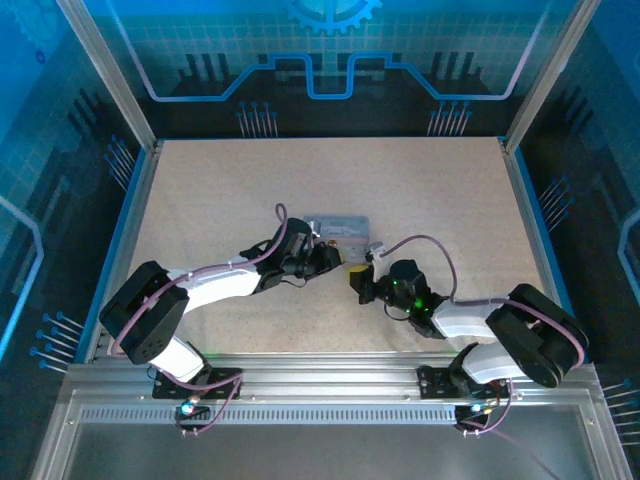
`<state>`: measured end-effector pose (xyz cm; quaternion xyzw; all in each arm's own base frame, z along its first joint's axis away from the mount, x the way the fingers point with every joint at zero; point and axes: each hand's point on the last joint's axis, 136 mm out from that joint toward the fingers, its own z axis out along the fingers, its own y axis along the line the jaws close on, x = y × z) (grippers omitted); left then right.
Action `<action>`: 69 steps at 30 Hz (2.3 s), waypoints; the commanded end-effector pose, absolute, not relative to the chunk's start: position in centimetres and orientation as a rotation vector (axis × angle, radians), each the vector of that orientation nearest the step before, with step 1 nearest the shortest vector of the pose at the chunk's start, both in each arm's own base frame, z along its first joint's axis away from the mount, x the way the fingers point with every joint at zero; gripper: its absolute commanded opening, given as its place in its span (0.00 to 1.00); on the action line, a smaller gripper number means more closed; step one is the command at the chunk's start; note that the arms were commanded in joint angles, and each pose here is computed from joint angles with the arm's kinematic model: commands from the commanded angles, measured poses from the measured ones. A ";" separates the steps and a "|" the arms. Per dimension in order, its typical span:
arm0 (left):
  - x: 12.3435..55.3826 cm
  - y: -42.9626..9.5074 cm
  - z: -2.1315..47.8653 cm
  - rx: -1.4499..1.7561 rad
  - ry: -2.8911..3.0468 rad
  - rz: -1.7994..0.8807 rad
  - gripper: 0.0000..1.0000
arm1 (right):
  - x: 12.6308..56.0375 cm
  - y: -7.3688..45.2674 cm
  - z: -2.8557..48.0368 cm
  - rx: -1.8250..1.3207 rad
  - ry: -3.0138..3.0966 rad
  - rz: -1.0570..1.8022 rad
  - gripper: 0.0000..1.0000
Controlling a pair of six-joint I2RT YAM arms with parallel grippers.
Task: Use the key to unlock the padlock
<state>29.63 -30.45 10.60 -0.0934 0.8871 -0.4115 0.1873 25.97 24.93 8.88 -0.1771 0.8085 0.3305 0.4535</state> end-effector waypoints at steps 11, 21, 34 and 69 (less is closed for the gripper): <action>29.7 -31.8 12.8 -0.216 2.430 -1.261 0.16 | 28.0 26.3 11.6 -0.436 1.872 0.824 0.00; 29.4 -31.7 12.6 -0.204 2.442 -1.254 0.16 | 28.8 26.9 12.5 -0.443 1.835 0.883 0.00; 29.2 -31.5 12.2 -0.181 2.455 -1.228 0.16 | 29.1 26.7 13.2 -0.476 1.825 0.998 0.00; 28.8 -31.3 12.1 -0.160 2.477 -1.218 0.16 | 32.1 25.6 12.5 -0.496 1.838 0.923 0.00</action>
